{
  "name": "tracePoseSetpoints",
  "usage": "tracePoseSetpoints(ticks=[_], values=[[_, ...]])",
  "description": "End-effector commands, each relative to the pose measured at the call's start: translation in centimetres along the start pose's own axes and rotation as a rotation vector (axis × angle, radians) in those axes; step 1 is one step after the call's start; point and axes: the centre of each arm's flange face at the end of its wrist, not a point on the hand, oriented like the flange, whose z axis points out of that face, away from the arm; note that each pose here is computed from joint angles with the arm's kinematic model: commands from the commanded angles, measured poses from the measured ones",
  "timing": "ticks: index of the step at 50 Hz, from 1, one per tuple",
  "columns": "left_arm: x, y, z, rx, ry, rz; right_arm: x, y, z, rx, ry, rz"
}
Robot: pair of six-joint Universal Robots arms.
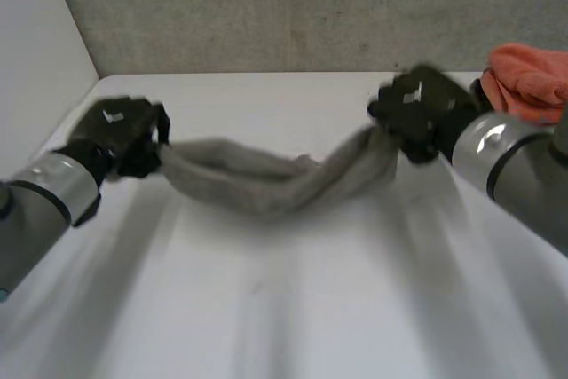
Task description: Fold the laundry.
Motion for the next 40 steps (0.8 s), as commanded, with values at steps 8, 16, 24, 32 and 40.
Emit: tracePoseSetpoints(ticks=[8, 16, 24, 32, 40], values=[[0.1, 2.3, 6.8, -0.088, 0.033, 0.165, 0.9, 4.0, 6.5, -0.144, 0.151, -0.123], [-3.1, -8.8, 11.6, 0.476, -0.191, 0.291, 7.6, -3.0, 9.2, 0.346, 0.612, -0.171], [-2.5, -9.4, 10.6, 0.59, -0.197, 0.214, 6.9, -3.0, 8.1, 0.443, 0.668, -0.188], [-0.2, -1.2, 9.1, 0.287, -0.108, 0.159, -0.4, 4.9, 7.6, 0.128, 0.334, -0.13], [1.8, 4.8, 6.8, 0.065, -0.037, 0.121, -5.7, 10.5, 5.5, -0.134, 0.094, -0.074]])
